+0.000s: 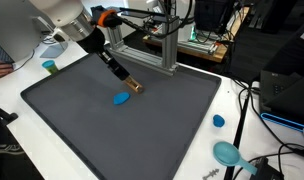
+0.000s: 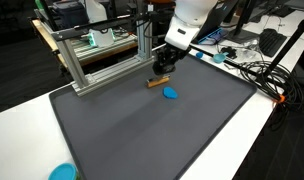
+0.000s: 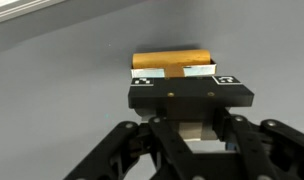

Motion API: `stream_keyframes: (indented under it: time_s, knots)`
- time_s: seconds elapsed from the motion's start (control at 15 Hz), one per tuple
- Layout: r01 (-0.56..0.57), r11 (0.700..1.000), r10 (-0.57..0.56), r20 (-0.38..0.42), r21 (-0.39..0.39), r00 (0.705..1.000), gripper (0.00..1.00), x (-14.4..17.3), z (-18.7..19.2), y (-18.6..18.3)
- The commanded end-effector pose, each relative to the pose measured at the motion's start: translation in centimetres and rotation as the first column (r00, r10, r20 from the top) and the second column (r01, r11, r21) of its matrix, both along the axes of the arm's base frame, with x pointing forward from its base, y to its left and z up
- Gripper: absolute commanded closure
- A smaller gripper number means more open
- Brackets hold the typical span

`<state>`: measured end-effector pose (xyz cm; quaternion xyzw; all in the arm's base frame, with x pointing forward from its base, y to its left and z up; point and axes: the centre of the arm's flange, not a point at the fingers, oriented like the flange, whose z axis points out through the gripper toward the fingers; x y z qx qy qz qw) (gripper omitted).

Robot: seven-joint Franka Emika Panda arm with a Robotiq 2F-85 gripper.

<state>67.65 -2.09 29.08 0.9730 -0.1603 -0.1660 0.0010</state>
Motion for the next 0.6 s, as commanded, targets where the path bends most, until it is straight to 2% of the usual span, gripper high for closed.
stream_keyframes:
  time_s: [0.0,0.2,0.47,0.53]
  knots:
    - [-0.03,0.999,0.029,0.026,0.024,0.999,0.79,-0.5,-0.3,0.7]
    - [-0.139,0.99,0.138,0.119,-0.002,0.983,0.79,-1.5,2.1,2.5]
    - [-0.353,0.936,0.351,0.127,-0.009,0.928,0.79,-2.6,7.1,5.7]
    - [-0.403,0.915,0.401,0.135,-0.017,0.906,0.79,-2.7,7.8,6.4]
